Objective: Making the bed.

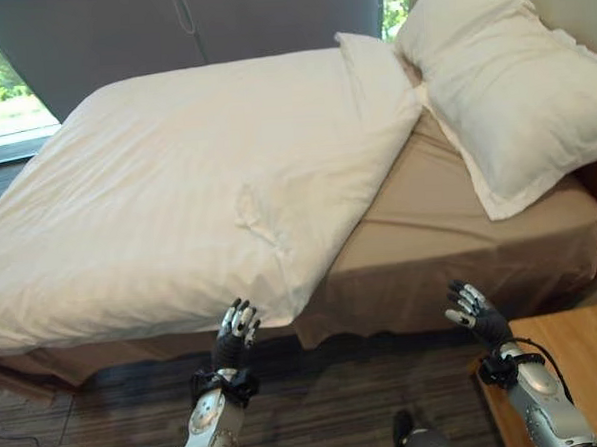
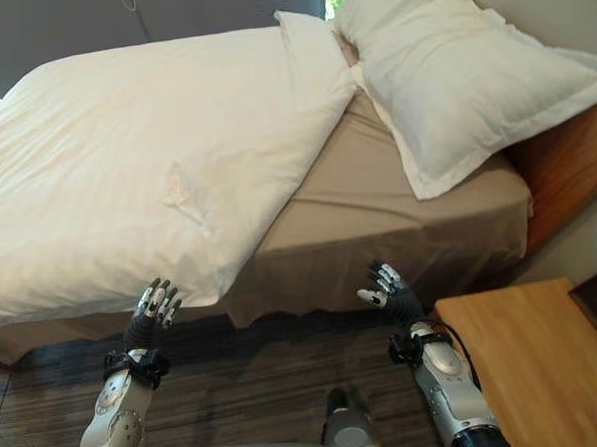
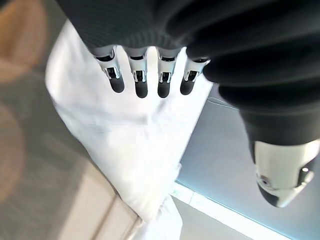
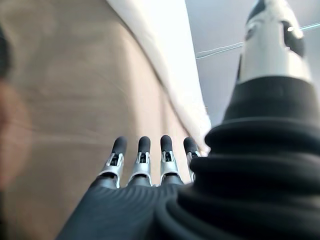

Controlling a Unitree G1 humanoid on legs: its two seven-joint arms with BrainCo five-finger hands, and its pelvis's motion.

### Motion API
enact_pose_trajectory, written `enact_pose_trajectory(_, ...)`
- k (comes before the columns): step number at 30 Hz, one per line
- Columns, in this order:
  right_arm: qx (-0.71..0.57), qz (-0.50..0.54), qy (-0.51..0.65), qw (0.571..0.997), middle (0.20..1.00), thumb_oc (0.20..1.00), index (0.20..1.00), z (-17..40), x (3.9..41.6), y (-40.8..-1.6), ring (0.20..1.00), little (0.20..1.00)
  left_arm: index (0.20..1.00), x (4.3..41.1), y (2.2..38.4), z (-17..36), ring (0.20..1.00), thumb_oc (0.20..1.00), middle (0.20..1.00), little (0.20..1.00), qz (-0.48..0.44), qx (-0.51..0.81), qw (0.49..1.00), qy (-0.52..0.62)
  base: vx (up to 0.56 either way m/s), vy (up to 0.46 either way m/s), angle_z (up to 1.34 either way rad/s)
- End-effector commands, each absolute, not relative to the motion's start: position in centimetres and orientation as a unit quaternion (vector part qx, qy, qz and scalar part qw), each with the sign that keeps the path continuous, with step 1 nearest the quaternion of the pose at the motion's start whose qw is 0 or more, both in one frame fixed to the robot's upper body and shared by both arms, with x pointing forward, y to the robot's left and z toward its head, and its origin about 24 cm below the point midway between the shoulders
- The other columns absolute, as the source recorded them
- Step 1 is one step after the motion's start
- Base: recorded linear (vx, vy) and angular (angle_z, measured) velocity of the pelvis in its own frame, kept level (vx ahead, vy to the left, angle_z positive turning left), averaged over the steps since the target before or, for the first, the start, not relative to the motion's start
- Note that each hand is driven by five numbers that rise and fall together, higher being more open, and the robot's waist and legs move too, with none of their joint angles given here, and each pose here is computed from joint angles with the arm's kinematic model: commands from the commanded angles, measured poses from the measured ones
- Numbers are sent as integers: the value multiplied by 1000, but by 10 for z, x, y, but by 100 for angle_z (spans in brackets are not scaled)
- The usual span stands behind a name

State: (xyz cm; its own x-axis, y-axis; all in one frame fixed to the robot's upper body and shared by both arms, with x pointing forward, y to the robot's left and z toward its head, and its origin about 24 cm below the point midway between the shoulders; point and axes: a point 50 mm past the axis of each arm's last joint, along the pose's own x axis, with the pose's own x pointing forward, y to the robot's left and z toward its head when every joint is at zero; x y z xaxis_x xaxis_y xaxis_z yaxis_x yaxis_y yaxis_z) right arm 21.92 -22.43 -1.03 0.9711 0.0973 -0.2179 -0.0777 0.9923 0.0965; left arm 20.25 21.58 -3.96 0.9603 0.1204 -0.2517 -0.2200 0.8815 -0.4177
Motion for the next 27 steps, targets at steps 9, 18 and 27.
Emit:
enact_pose_trajectory(9, 30, 76, 58, 995, 1000, 1000, 1000, 11, 225, -219, 1000, 1000, 1000, 223, 236, -4, 1000, 1000, 1000, 1000, 102, -206, 973, 13, 188, -27, -13)
enact_pose_trajectory(18, 51, 64, 86, 993, 1000, 1000, 1000, -4, 210, -215, 1000, 1000, 1000, 236, 237, 20, 1000, 1000, 1000, 1000, 109, -186, 976, -37, 98, 70, -8)
enact_pose_trajectory(27, -13, 78, 95, 992, 1000, 1000, 1000, -3, 222, -216, 1000, 1000, 1000, 242, 247, 38, 1000, 1000, 1000, 1000, 100, -135, 984, -63, 44, 66, 3)
